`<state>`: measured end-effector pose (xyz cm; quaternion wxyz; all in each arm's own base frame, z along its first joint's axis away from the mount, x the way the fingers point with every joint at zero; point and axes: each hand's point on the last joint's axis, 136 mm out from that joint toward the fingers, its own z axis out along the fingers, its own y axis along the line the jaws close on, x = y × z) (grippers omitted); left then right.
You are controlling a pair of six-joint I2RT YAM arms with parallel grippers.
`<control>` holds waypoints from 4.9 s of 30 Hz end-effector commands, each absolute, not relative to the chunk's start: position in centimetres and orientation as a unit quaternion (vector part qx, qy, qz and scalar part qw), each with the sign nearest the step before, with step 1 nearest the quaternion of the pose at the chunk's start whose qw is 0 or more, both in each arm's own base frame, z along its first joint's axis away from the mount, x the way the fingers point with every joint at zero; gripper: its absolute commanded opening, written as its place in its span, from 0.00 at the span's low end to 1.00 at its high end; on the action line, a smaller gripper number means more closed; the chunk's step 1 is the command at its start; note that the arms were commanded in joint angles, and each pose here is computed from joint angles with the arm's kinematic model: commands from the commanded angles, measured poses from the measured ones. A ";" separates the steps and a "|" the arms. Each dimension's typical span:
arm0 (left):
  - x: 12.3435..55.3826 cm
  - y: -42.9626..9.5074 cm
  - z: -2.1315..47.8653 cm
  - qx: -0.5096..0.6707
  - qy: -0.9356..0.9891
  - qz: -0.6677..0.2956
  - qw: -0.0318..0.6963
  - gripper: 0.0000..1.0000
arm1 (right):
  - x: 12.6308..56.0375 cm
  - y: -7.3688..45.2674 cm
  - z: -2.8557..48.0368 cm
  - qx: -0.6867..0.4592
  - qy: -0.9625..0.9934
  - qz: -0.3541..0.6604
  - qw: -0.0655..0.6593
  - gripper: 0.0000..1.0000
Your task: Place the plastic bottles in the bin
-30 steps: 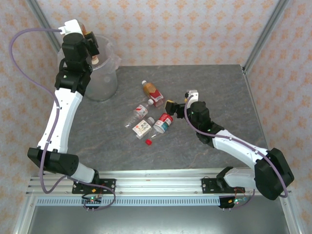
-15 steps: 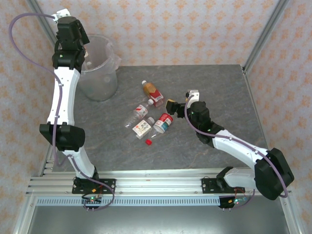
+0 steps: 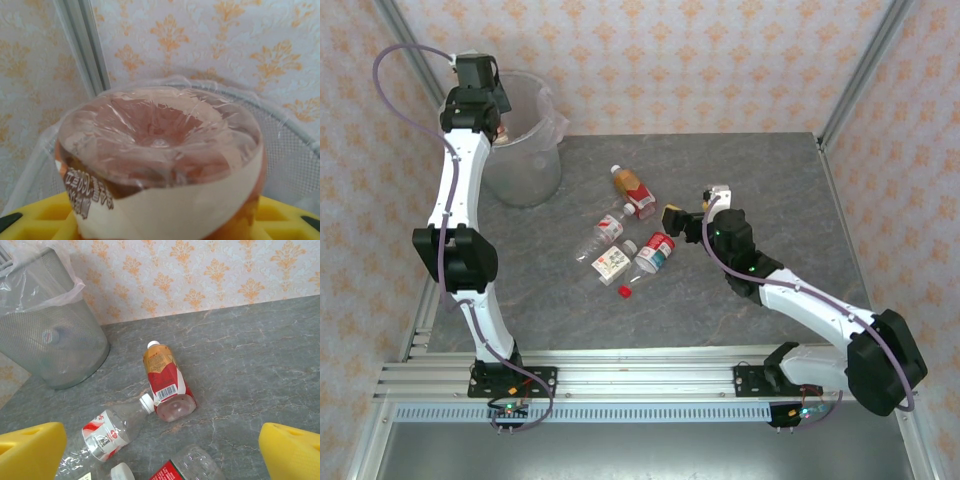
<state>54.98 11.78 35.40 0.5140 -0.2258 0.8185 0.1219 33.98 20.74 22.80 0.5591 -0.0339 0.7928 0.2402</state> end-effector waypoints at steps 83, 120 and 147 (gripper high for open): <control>42.2 -4.0 38.0 -0.136 0.822 -0.233 0.502 1.00 | 34.2 23.4 10.4 -0.040 0.933 0.167 0.315 0.99; 40.0 -4.0 28.3 -0.182 0.863 -0.229 0.412 1.00 | 35.9 23.1 1.7 0.200 0.948 0.033 0.245 0.72; 39.2 -10.5 28.7 -0.090 0.850 -0.299 0.423 1.00 | 36.2 21.0 9.3 0.195 0.872 0.153 0.423 0.51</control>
